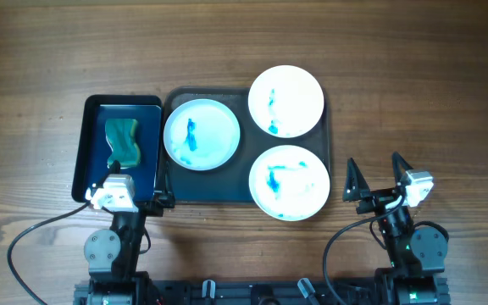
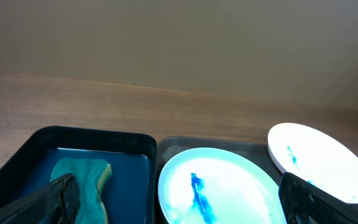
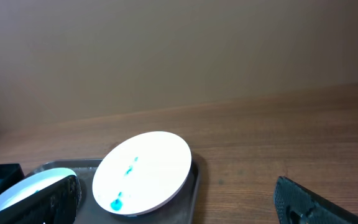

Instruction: Clean dirty plates on tray and stack at the side

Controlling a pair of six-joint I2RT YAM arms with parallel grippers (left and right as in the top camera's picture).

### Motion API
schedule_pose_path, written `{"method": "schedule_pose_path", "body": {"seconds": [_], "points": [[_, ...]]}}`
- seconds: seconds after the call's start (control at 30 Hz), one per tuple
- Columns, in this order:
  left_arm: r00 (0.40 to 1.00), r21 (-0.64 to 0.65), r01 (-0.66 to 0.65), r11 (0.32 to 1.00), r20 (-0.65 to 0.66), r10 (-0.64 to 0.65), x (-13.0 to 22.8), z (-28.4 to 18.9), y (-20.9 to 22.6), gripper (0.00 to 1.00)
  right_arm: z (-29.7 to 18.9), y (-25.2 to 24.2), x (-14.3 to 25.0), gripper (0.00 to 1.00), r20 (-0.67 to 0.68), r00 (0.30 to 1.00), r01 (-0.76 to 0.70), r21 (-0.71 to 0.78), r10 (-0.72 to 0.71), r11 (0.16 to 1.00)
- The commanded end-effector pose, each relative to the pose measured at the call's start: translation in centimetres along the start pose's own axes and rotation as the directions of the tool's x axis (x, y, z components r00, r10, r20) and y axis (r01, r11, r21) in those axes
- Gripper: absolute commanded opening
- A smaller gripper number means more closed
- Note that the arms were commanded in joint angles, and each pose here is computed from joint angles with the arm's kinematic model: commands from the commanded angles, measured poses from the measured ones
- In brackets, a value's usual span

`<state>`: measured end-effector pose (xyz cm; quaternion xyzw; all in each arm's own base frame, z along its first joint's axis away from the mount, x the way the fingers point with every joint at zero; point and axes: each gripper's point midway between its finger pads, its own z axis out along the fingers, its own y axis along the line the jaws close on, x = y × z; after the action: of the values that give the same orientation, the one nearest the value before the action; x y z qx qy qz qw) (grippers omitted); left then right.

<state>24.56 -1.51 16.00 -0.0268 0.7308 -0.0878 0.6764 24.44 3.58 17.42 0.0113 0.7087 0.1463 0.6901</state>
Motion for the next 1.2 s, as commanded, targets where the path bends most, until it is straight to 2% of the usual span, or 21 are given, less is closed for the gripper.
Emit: {"method": "schedule_pose_path", "body": {"seconds": [0.0,0.63,0.93,0.97,1.03,1.07,1.17], "points": [[1.0,-0.018,0.0,1.0,0.001,0.0,0.2,0.0,0.4,1.0,0.0,-0.1,-0.1,1.0,0.005,1.0,-0.015,0.003,0.015,1.0],[1.0,-0.018,0.0,1.0,0.001,0.0,0.2,0.0,0.4,1.0,0.0,-0.4,-0.1,1.0,0.008,1.0,-0.025,0.021,0.025,0.999],[1.0,-0.017,0.0,1.0,0.001,0.0,0.2,0.0,0.4,1.0,0.0,-0.3,-0.1,1.0,0.012,0.961,-0.277,0.014,0.277,0.961],[1.0,-0.017,0.003,1.0,0.005,-0.003,0.1,0.0,0.4,1.0,0.0,-0.3,-0.1,1.0,0.011,0.967,-0.255,0.014,0.255,0.967],[0.991,-0.006,0.131,0.991,0.043,-0.13,-0.8,0.0,0.3,1.0,0.0,0.0,-0.1,1.0,0.003,0.993,-0.12,-0.004,0.12,0.993],[0.987,-0.002,0.152,0.988,0.051,-0.152,-1.0,0.0,0.2,1.0,0.0,0.1,-0.1,1.0,0.003,0.996,-0.087,-0.005,0.087,0.996],[0.982,-0.018,0.191,0.982,0.002,-0.19,0.2,0.0,0.4,1.0,0.0,0.4,0.0,1.0,-0.002,0.996,-0.091,-0.022,0.091,0.996]]}}
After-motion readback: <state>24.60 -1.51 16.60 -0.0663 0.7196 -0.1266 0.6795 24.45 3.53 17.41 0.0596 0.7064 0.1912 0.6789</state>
